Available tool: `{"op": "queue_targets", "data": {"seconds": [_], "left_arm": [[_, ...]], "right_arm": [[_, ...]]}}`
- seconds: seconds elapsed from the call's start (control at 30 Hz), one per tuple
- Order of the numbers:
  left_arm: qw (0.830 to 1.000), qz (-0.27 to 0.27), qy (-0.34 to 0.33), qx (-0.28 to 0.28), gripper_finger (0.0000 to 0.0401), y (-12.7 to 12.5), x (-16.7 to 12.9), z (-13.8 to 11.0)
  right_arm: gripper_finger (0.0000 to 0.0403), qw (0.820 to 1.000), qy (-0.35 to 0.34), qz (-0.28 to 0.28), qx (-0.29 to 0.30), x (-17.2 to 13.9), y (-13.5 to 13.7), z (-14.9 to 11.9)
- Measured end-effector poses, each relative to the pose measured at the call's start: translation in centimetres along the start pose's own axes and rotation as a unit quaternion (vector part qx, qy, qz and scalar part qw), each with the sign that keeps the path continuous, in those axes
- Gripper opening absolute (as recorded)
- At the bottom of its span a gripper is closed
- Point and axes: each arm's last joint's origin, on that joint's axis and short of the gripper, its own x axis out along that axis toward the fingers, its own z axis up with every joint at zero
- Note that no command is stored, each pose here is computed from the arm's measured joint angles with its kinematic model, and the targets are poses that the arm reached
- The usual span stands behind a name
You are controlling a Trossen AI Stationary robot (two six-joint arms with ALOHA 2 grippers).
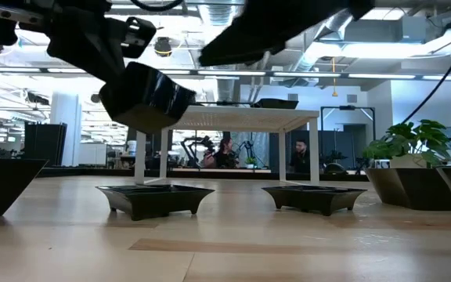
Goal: Pick & Place Mini shaped plates
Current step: Stack the distorted square plate on top of the distorted square plate on the shelf
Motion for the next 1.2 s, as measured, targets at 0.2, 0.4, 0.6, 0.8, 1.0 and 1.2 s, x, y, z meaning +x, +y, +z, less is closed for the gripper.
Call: {"op": "queue_targets", "data": {"seconds": [0.2, 0.4, 0.6, 0.8, 1.0, 1.2], "left_arm": [[1.0, -0.007, 0.018, 0.016, 0.0005, -0.3, 1.2, -0.2], [0.998, 0.0, 0.037, 0.044, 0.0006, -0.7, 2.5, -0.4], [0.998, 0.008, 0.021, 0.052, 0.0006, -0.7, 2.9, 0.0], [0.998, 0.012, 0.012, 0.058, 0.0006, -0.5, 2.7, 0.2], [0.998, 0.014, 0.007, 0.057, 0.0006, -0.5, 2.7, 0.3], [0.998, 0.016, 0.008, 0.055, 0.0015, -0.3, 2.7, 0.2]], "right_arm": [[0.0138, 0.999, 0.005, 0.045, 0.003, 2.1, -0.4, 0.4], [0.0129, 0.996, 0.041, 0.076, 0.012, 3.6, -0.7, -0.8], [0.0129, 0.995, 0.065, 0.079, 0.02, 4.3, -1.4, -1.9], [0.0119, 0.995, 0.067, 0.075, 0.024, 4.3, -1.8, -2.0], [0.0084, 0.994, 0.069, 0.076, 0.023, 4.3, -1.8, -2.0], [0.0046, 0.994, 0.069, 0.077, 0.022, 4.3, -1.8, -2.0]]}}
